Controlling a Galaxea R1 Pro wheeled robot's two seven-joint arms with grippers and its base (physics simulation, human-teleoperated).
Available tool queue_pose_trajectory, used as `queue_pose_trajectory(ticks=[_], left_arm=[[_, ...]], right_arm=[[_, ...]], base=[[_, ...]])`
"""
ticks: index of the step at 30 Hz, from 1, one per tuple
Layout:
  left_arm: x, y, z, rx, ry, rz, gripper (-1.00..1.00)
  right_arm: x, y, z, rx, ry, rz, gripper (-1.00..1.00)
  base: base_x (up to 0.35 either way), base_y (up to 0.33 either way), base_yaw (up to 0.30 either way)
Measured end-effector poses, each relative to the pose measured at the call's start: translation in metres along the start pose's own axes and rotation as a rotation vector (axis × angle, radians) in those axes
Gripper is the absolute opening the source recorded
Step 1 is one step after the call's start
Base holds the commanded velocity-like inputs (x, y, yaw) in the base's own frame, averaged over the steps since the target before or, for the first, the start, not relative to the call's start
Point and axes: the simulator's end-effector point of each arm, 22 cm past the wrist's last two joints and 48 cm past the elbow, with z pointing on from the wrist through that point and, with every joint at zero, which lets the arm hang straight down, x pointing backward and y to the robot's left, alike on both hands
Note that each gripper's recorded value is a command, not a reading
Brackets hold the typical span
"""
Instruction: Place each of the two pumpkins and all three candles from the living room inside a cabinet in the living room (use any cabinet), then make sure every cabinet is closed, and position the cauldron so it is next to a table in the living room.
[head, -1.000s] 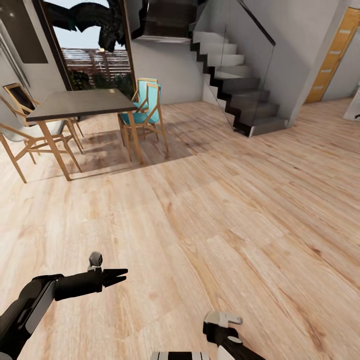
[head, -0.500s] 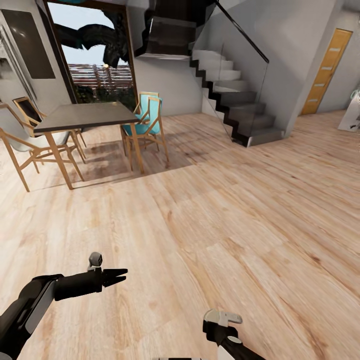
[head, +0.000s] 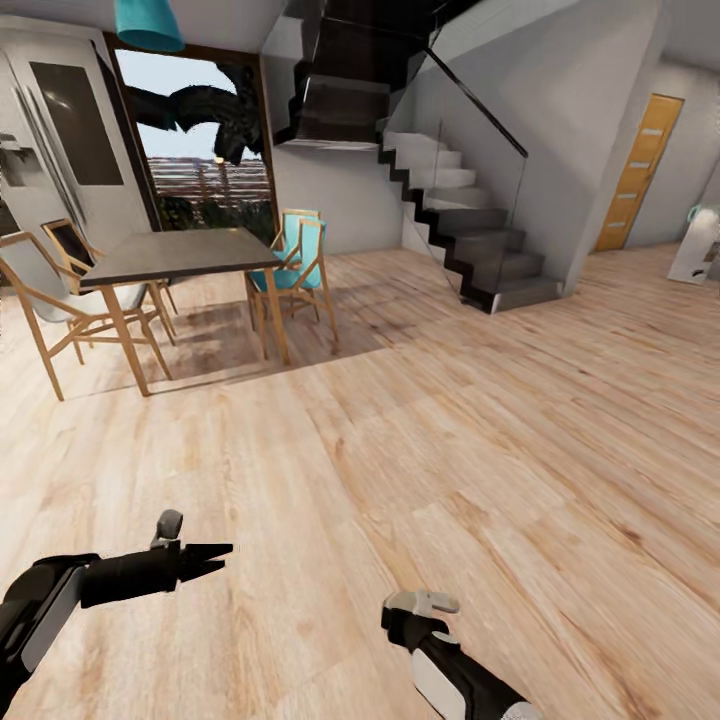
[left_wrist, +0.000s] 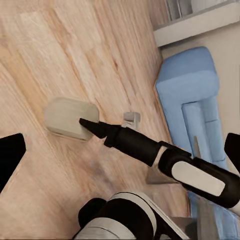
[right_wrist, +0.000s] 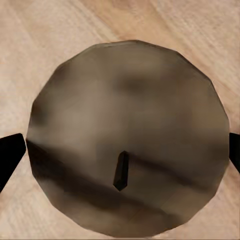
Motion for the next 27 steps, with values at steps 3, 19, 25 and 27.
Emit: queue_pose_trajectory(ticks=[3,19,25,27], left_arm=[[-0.008,0.032,-0.022,-0.131,-0.035,-0.018,1.0],[-0.03,0.169,-0.131,-0.756,-0.303,-0.107,1.0],[-0.02,0.18,-0.128,-0.791,-0.3,-0.127,1.0],[-0.02,0.18,-0.127,-0.79,-0.301,-0.128,1.0]], right_arm=[[-0.028,0.022,-0.011,-0.036,-0.022,0.004,-1.0],[-0.069,0.016,-0.031,-0.037,-0.096,-0.004,-1.0],[-0.068,0.016,-0.03,-0.037,-0.091,-0.004,-1.0],[-0.068,0.015,-0.03,-0.036,-0.09,-0.009,-1.0]], base=[[0.0,0.0,0.133],[0.0,0.0,0.138],[0.0,0.0,0.019],[0.0,0.0,0.148]])
